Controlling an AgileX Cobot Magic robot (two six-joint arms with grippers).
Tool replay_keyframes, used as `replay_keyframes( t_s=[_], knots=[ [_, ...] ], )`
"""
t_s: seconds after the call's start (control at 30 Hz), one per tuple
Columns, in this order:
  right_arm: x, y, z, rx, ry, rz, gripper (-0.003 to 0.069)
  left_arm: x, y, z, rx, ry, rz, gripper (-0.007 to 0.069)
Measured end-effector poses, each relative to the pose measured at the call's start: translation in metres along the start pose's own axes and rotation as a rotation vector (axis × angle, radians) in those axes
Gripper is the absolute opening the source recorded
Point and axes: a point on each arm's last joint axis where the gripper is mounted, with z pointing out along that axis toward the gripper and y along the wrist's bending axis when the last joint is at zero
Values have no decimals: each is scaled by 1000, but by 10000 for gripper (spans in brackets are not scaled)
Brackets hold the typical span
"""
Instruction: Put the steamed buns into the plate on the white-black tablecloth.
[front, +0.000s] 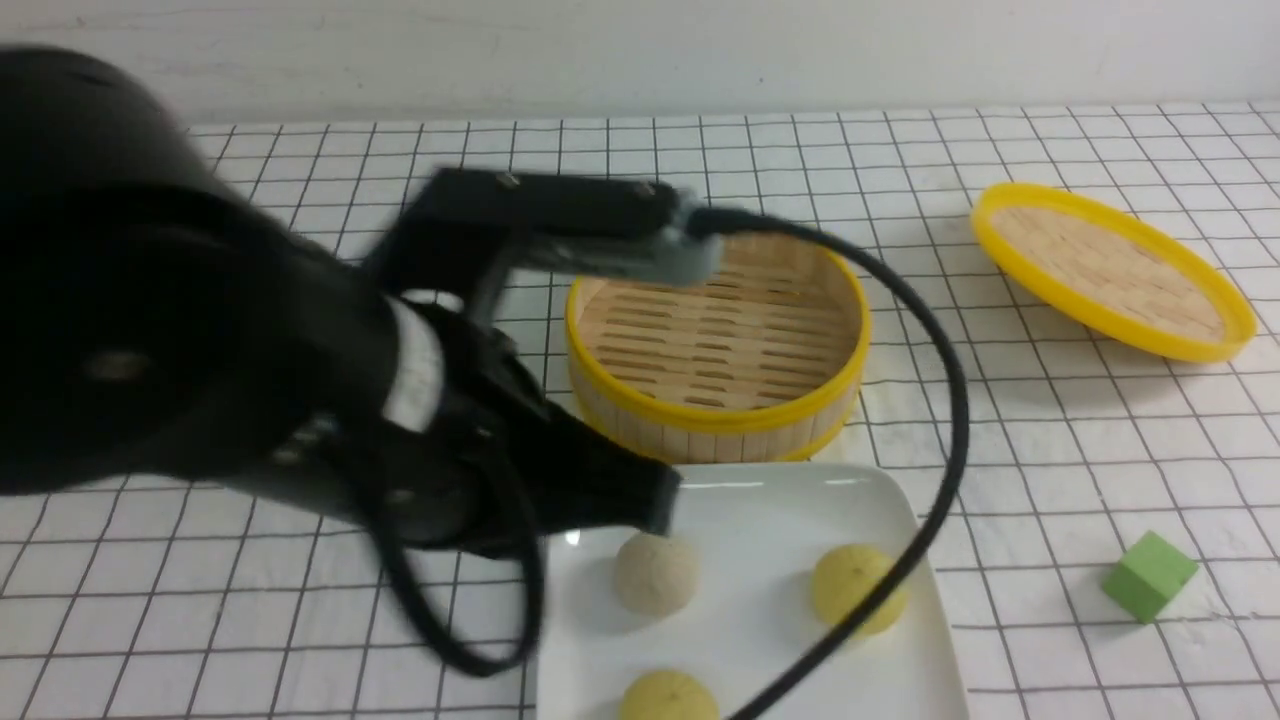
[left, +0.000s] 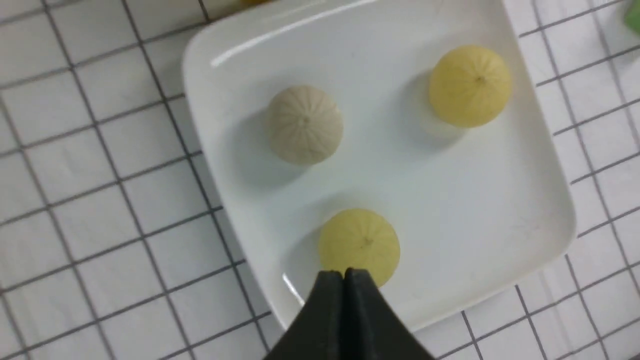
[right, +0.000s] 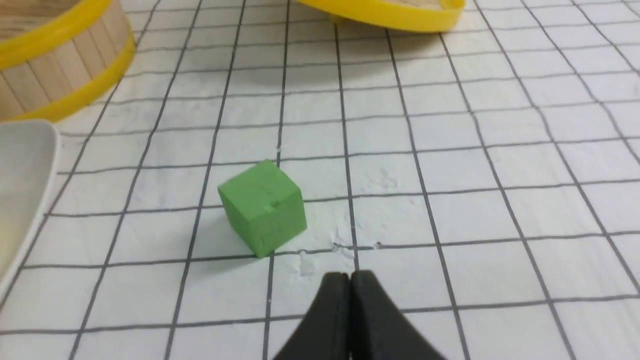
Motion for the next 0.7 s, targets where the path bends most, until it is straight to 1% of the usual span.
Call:
replay_keyframes(
  t_s=[0.07, 0.1, 0.13, 0.17, 0.23, 0.27, 0.33, 0.37, 0.43, 0.47, 0.5, 0.53, 0.57, 0.6, 0.67, 0.7],
  knots=[
    [0, 0, 0, 3, -8, 0, 14, 5, 15, -39, -16, -102, 15, 2],
    [0, 0, 0, 3, -9, 0, 14, 7, 17, -43, -22, -104, 15, 2],
    [0, 0, 0, 3, -9, 1, 15, 19, 31, -66, -56, -154, 13, 2],
    [0, 0, 0, 3, -9, 1, 15, 21, 33, -68, -53, -150, 13, 2],
    [0, 0, 0, 3, -10, 1, 18, 47, 52, -85, -74, -186, -12, 2],
    [0, 0, 0, 3, -11, 1, 19, 67, 63, -84, -85, -197, -23, 2],
    [0, 0, 0, 3, -11, 1, 22, 92, 76, -79, -75, -239, -38, 2],
    [0, 0, 0, 3, -12, 1, 23, 103, 81, -74, -62, -282, -49, 2],
    [0, 0, 0, 3, -13, 1, 25, 113, 85, -67, -36, -321, -63, 2],
    [0, 0, 0, 2, -13, 1, 26, 126, 89, -60, 14, -381, -97, 2],
    [0, 0, 0, 2, -13, 1, 26, 126, 89, -59, 29, -401, -100, 2],
    [0, 0, 0, 2, -13, 1, 26, 135, 91, -48, 87, -467, -140, 2],
    [0, 0, 0, 2, -13, 1, 26, 139, 91, -42, 105, -481, -160, 2],
    [0, 0, 0, 3, -14, 0, 26, 144, 90, -35, 159, -523, -189, 2],
    [0, 0, 0, 3, -14, 0, 27, 146, 89, -31, 190, -539, -207, 2],
    [0, 0, 0, 3, -14, 0, 28, 149, 88, -23, 234, -556, -227, 2]
  ],
)
